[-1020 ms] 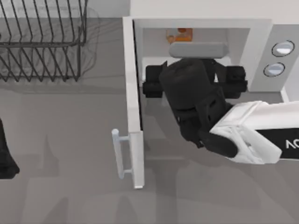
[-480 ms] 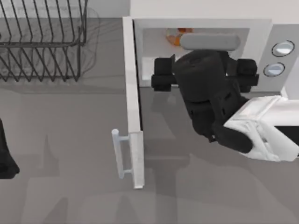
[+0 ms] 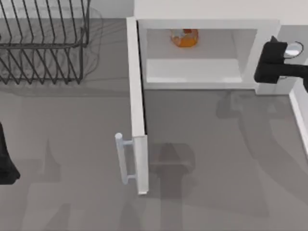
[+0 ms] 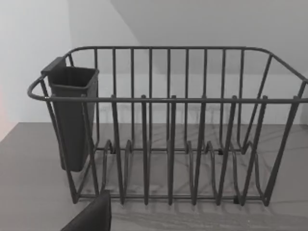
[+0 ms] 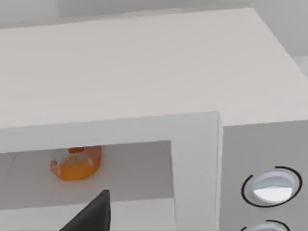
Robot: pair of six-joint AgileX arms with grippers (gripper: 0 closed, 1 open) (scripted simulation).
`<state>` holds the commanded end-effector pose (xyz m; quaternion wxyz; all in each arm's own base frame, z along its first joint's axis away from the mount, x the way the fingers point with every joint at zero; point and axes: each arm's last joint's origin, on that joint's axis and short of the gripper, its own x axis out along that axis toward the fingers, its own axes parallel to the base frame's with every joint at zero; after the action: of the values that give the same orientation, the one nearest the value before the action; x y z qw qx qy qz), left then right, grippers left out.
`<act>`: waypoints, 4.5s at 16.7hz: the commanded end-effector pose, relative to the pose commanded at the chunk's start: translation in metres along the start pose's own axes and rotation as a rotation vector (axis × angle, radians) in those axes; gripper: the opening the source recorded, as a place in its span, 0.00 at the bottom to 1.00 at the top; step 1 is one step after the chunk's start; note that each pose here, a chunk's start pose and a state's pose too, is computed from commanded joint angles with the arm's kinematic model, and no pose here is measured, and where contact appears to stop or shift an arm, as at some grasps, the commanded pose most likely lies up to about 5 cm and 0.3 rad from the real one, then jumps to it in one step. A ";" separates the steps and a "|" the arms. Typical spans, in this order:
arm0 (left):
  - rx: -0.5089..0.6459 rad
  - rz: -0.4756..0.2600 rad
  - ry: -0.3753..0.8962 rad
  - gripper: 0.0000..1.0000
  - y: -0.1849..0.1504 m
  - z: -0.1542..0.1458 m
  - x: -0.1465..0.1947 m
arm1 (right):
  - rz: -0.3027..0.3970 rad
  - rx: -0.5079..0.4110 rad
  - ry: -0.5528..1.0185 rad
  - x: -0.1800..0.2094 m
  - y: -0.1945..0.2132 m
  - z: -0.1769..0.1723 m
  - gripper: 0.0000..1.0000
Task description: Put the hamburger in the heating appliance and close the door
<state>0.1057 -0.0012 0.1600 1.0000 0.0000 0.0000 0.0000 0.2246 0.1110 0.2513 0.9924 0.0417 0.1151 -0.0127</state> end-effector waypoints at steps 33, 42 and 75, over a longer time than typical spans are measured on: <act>0.000 0.000 0.000 0.00 0.000 0.000 0.000 | 0.026 -0.084 -0.231 -0.093 -0.123 -0.106 1.00; 0.000 0.000 0.000 0.00 0.000 0.000 0.000 | 0.026 -0.084 -0.231 -0.093 -0.123 -0.106 1.00; -0.003 -0.002 0.050 0.00 0.002 0.003 -0.021 | 0.026 -0.084 -0.231 -0.093 -0.123 -0.106 1.00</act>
<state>0.0847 0.0005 0.1633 0.9997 -0.0013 0.0251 -0.0010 0.1057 -0.0012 0.1600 1.0000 0.0000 0.0000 0.0000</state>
